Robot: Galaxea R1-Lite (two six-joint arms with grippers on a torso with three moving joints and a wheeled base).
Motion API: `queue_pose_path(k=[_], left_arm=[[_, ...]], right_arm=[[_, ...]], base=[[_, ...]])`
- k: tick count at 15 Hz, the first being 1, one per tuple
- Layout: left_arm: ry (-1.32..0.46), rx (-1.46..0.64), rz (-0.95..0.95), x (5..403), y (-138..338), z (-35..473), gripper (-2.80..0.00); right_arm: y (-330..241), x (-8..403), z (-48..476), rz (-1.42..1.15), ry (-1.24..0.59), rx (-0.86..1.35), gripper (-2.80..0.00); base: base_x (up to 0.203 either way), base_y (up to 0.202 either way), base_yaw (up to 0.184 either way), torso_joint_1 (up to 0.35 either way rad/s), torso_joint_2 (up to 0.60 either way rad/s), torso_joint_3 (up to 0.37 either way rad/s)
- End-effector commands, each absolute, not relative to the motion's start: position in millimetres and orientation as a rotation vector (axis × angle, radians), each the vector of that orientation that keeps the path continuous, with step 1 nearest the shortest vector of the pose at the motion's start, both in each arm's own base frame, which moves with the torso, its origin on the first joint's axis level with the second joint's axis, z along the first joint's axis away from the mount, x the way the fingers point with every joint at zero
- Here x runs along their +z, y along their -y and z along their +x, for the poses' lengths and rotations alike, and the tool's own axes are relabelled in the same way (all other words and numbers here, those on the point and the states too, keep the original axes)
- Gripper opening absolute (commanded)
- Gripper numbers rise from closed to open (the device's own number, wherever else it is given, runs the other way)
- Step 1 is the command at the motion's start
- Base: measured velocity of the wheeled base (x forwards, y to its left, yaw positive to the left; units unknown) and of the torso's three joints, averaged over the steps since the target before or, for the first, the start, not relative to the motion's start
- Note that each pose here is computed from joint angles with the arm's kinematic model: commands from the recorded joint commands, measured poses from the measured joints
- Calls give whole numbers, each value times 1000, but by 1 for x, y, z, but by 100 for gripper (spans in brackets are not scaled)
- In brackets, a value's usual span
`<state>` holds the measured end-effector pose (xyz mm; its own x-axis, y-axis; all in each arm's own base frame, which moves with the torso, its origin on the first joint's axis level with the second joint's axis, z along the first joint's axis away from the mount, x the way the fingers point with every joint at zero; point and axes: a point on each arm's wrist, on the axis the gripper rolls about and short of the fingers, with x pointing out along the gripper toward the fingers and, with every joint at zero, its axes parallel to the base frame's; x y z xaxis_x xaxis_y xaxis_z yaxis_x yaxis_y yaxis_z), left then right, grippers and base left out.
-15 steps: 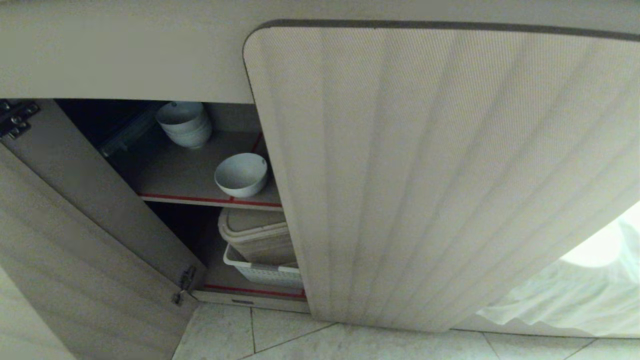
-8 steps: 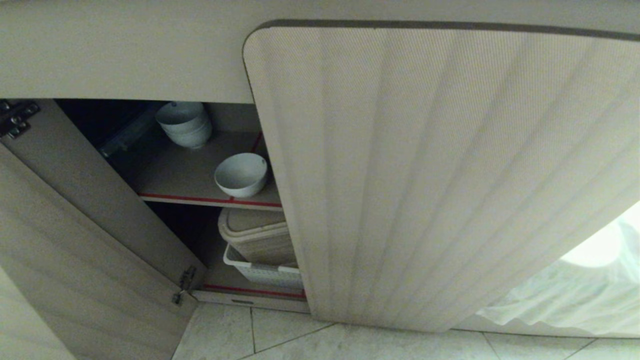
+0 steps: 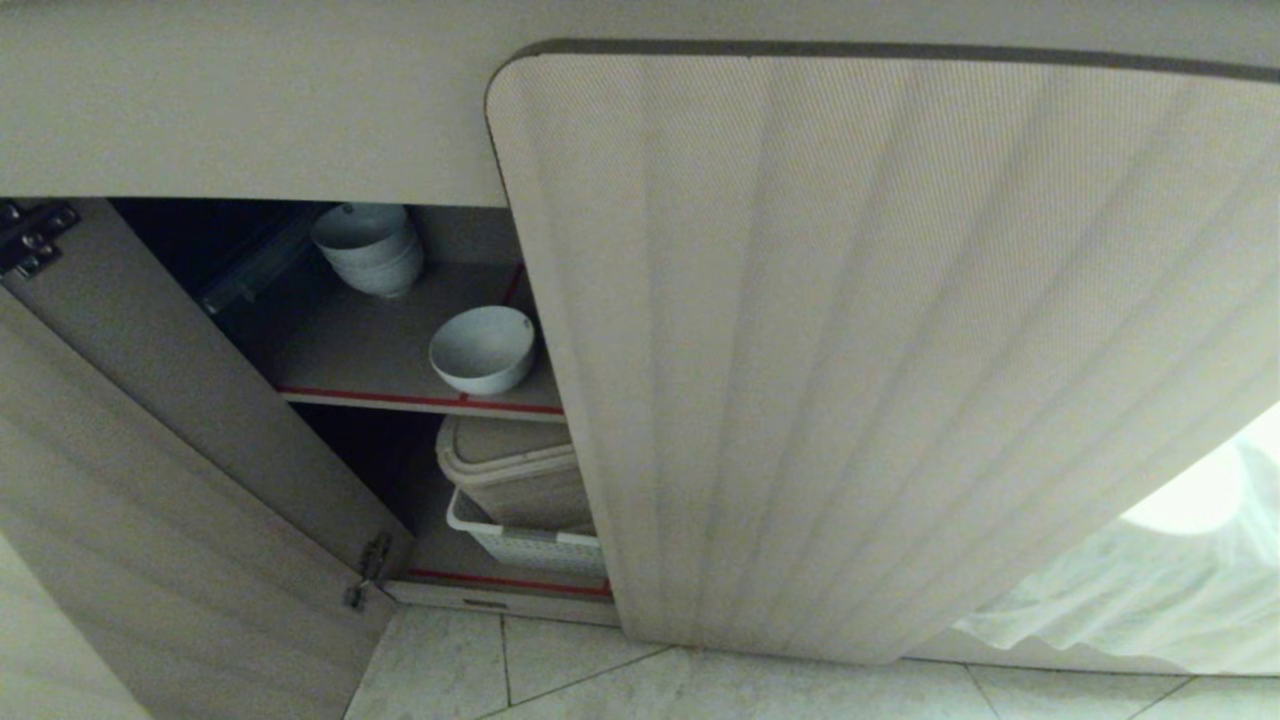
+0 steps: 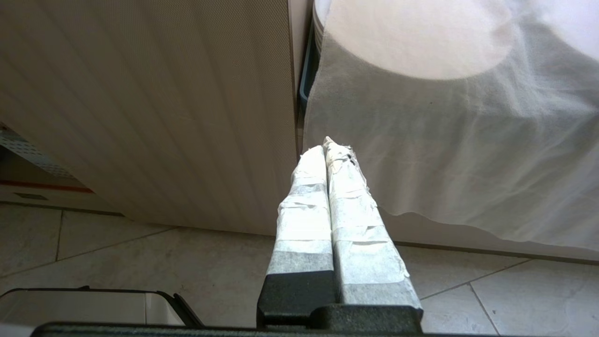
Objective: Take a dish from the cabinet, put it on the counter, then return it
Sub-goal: Close the cabinet door
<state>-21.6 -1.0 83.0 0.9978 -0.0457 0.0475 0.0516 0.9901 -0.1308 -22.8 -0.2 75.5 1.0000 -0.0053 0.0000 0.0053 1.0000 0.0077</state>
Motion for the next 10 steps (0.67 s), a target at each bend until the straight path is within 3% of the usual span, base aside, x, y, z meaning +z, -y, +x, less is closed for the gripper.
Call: queue_pose_path(k=[1,10], left_arm=[[64,-49,-134,83,1,-23,-280],[55,34,-175,81,-1,-23,-280]], right_arm=[[0,76,-23,8,1,-5,-280],[0,76,-23,8,0,-6,-280]], base=[[0,0,0,0,0,0],[0,0,0,0,0,0]])
